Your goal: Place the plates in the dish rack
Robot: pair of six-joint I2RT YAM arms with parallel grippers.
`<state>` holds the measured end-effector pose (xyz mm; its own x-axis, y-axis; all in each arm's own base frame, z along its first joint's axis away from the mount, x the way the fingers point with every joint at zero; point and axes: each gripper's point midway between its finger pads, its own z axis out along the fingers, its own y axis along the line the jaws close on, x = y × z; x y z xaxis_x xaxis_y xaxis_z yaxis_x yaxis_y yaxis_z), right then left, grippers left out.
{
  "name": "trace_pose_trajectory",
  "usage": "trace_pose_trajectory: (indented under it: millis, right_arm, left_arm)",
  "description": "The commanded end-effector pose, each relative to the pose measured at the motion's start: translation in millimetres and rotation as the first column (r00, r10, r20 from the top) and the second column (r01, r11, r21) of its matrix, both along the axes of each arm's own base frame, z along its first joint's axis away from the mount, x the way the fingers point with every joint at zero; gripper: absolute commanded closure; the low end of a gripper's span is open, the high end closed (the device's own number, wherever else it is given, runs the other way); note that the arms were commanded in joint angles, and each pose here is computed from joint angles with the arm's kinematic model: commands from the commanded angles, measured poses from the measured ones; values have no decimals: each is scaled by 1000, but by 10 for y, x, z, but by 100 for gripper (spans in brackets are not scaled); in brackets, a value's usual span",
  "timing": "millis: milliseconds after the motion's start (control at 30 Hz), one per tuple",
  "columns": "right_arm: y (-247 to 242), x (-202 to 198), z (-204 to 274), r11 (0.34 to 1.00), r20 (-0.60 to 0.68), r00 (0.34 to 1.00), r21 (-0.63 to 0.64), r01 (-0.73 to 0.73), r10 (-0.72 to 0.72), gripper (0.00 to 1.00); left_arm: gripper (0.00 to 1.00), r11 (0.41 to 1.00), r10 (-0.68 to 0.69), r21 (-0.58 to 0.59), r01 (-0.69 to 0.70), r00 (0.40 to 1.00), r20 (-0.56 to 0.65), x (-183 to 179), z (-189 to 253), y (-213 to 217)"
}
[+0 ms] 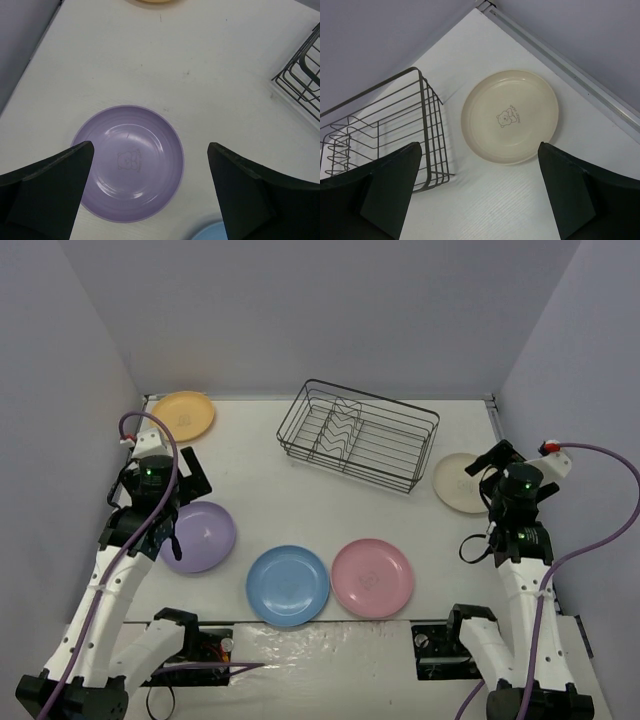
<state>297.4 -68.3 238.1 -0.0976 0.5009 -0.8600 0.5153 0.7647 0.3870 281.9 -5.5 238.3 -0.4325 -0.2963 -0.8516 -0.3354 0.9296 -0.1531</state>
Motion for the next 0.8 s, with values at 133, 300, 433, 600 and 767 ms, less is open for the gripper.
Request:
trace_pose_trajectory:
  millis: [133, 300, 433, 600, 767]
  right_arm:
    - [-199, -14, -137, 992, -24, 991, 4, 128, -128, 0]
    - [-344, 30, -610, 984, -185, 971, 56, 166, -154, 0]
    - [-444, 88, -1038, 974, -255, 958, 146, 172, -130, 0]
    - [-508, 114, -1468, 961, -352, 923, 164, 222, -153, 0]
    - [-548, 243, -1701, 953, -369, 918, 195, 231, -147, 2]
  left_arm:
    - [3, 1000, -27, 8, 26, 993, 111, 91, 306, -26]
    - [3, 1000, -27, 12, 26, 996, 81, 100, 193, -27]
    - [3, 1000, -24, 12, 23, 997, 79, 108, 158, -25]
    - [3, 1000, -29, 5, 29, 997, 75, 133, 123, -47]
    - [3, 1000, -30, 10, 30, 997, 69, 147, 123, -45]
